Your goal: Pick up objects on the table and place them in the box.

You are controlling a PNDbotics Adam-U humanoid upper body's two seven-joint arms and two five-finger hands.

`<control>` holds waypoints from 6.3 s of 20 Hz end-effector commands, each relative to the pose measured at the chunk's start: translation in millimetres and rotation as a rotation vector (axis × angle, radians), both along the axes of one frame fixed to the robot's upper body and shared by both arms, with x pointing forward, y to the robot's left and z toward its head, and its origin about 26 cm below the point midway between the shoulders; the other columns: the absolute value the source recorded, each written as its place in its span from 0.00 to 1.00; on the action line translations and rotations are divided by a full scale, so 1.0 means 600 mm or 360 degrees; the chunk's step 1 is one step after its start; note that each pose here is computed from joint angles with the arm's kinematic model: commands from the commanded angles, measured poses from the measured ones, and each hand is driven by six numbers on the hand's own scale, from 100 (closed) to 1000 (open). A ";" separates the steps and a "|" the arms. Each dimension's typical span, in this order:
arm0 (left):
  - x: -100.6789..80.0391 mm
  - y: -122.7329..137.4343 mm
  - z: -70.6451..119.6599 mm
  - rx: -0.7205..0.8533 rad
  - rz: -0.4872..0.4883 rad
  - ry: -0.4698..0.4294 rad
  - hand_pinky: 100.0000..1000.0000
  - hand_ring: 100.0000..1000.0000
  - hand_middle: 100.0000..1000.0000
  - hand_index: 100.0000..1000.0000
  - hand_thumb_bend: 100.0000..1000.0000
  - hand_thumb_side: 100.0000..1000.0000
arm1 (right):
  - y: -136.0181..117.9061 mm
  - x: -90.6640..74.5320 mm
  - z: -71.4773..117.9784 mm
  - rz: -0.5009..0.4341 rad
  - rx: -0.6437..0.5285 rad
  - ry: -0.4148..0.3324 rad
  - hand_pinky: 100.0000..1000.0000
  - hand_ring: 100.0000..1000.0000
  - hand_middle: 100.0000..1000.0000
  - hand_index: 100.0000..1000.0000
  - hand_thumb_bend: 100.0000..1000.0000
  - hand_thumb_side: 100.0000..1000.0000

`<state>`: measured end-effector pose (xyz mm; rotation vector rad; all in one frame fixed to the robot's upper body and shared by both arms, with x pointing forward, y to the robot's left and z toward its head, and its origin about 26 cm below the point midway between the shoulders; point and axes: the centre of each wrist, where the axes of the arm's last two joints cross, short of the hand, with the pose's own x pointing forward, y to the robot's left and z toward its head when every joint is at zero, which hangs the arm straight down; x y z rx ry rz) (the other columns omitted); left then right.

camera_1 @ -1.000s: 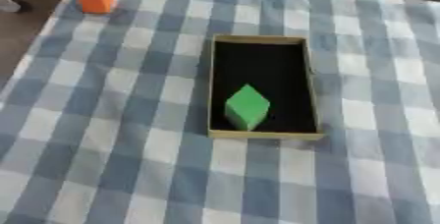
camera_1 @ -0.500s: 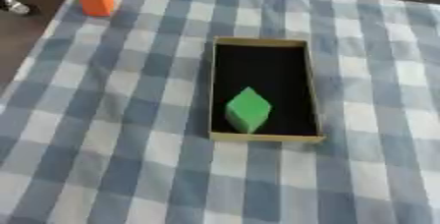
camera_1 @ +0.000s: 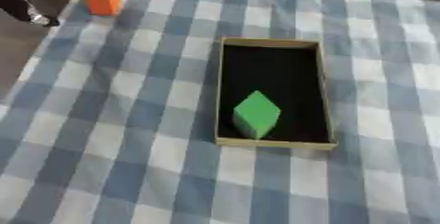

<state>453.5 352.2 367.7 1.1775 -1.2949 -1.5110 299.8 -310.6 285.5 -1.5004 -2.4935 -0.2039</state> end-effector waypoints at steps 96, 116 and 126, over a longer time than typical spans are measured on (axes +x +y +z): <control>-0.012 0.022 0.063 -0.0234 0.0140 -0.0400 0.56 0.61 0.48 0.67 0.15 0.00 | -0.002 -0.010 0.037 0.0032 -0.0060 -0.0090 0.77 0.74 0.73 0.76 0.00 1.00; -0.011 0.010 0.053 -0.0277 0.0088 -0.0275 0.61 0.67 0.61 0.79 0.15 0.00 | -0.004 -0.010 0.031 0.0027 -0.0044 -0.0076 0.77 0.74 0.73 0.76 0.00 1.00; -0.012 0.008 0.049 -0.0325 0.0078 -0.0296 0.62 0.67 0.61 0.74 0.16 0.00 | -0.004 -0.009 0.030 0.0025 -0.0042 -0.0070 0.77 0.74 0.73 0.76 0.00 1.00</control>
